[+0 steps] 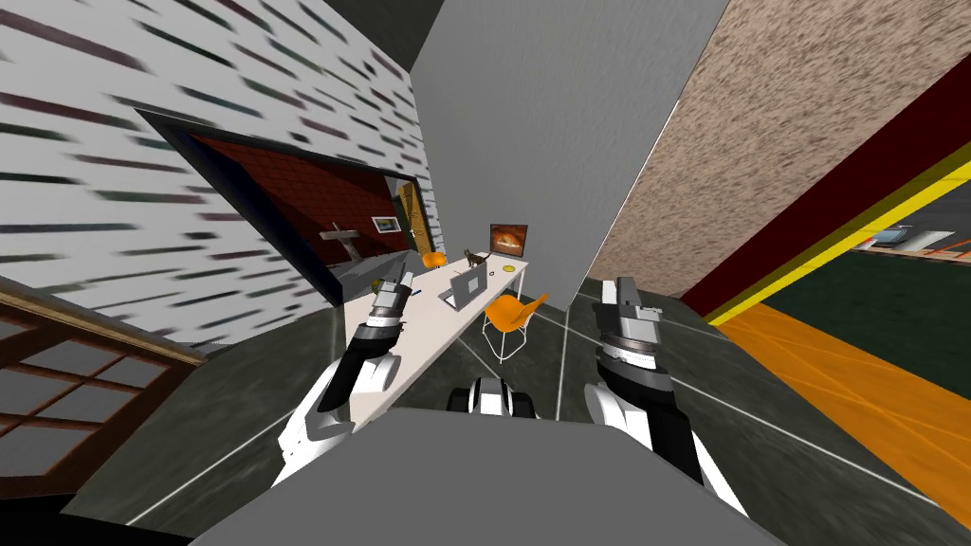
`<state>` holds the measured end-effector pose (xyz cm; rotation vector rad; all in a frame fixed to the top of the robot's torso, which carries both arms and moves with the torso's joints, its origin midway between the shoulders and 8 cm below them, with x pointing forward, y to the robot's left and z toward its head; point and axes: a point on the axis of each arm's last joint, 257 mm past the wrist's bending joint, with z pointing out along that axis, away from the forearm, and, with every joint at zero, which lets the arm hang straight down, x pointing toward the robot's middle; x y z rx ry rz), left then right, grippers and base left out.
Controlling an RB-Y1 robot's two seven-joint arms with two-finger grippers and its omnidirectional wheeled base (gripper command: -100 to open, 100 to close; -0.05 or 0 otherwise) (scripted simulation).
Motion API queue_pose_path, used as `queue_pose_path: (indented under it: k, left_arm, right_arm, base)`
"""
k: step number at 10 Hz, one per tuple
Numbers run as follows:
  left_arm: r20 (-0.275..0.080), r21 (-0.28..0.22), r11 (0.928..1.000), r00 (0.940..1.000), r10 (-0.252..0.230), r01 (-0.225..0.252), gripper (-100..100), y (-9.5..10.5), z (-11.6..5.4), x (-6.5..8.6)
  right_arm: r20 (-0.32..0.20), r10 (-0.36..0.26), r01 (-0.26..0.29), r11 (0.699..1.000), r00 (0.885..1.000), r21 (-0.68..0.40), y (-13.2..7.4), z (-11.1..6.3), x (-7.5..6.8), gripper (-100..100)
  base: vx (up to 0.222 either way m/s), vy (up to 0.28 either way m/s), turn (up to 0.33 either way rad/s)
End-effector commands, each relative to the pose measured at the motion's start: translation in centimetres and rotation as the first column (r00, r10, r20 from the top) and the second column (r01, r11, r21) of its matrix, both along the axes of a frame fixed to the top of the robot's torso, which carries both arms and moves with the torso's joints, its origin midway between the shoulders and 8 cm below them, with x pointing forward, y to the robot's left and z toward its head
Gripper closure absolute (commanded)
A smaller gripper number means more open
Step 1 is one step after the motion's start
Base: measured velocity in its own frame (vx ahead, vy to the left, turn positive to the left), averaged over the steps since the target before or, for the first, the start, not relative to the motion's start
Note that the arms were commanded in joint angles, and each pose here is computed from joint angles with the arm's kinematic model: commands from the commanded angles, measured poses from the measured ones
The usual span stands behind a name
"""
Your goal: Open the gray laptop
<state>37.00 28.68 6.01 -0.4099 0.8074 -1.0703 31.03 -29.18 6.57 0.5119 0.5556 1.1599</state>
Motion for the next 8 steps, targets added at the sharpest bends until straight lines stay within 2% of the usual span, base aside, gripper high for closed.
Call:
queue_pose_path:
  k: [1,5,8]
  left_arm:
    - [-0.041,0.032,0.9993,0.999,0.017,-0.016,-100,0.3,-0.5,1.3]
    - [-0.113,0.088,0.9956,0.9928,0.041,-0.031,-100,0.8,-1.9,3.0]
    - [-0.185,0.128,0.991,0.9809,0.061,-0.038,-100,1.4,-3.9,4.2]
  right_arm:
    - [0.0,0.0,0.0,1.0,1.0,0.0,0.0,0.0,0.0,0]
    - [0.0,0.0,0.0,1.0,1.0,0.0,0.0,0.0,0.0,0]
    - [0.0,0.0,0.0,1.0,1.0,0.0,0.0,0.0,0.0,0]
  base:
    - [-0.024,0.017,-0.134]
    - [-0.015,0.013,-0.111]
    - [0.006,0.004,-0.107]
